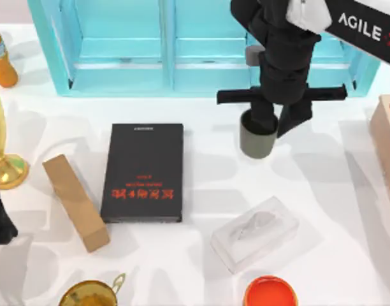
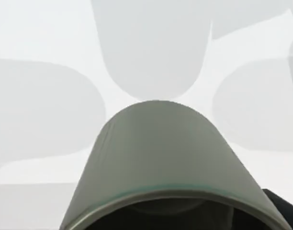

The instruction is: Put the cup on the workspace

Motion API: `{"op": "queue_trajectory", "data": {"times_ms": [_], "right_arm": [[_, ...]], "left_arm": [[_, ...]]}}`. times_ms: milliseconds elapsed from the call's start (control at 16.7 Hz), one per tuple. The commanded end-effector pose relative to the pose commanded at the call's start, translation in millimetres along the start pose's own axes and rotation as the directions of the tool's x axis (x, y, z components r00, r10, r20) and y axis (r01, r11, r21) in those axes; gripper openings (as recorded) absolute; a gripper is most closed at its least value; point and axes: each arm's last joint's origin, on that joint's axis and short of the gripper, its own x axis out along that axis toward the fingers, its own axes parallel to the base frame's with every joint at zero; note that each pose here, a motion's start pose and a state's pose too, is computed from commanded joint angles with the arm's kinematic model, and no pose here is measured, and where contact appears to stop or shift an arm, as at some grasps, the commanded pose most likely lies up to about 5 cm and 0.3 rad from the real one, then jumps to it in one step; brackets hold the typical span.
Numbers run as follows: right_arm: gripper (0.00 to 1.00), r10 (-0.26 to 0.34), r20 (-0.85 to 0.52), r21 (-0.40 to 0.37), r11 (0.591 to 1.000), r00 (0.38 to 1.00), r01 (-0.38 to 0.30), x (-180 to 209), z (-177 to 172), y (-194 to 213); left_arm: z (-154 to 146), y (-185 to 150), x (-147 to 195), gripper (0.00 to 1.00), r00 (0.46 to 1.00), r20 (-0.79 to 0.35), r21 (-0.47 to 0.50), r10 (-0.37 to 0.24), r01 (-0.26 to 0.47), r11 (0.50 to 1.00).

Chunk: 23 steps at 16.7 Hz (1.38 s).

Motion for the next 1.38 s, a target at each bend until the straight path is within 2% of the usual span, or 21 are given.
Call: {"op": "queue_trajectory", "data": {"times_ms": [360,1140,1380], "right_arm": [[0.0,0.003,0.004,-0.005,1.0,1.0,-0.003,7.7,-1.3,1.9],[0.98,0.003,0.004,-0.005,1.0,1.0,-0.003,7.7,-1.3,1.9],[1.0,0.003,0.004,-0.005,1.0,1.0,-0.003,7.7,-1.3,1.9]], "left_arm": [[0.0,0.0,0.0,1.0,1.0,0.0,0.0,0.0,0.0,1.0],[0.0,0.0,0.0,1.0,1.0,0.0,0.0,0.0,0.0,1.0],[0.0,0.0,0.0,1.0,1.0,0.0,0.0,0.0,0.0,1.0]]}}
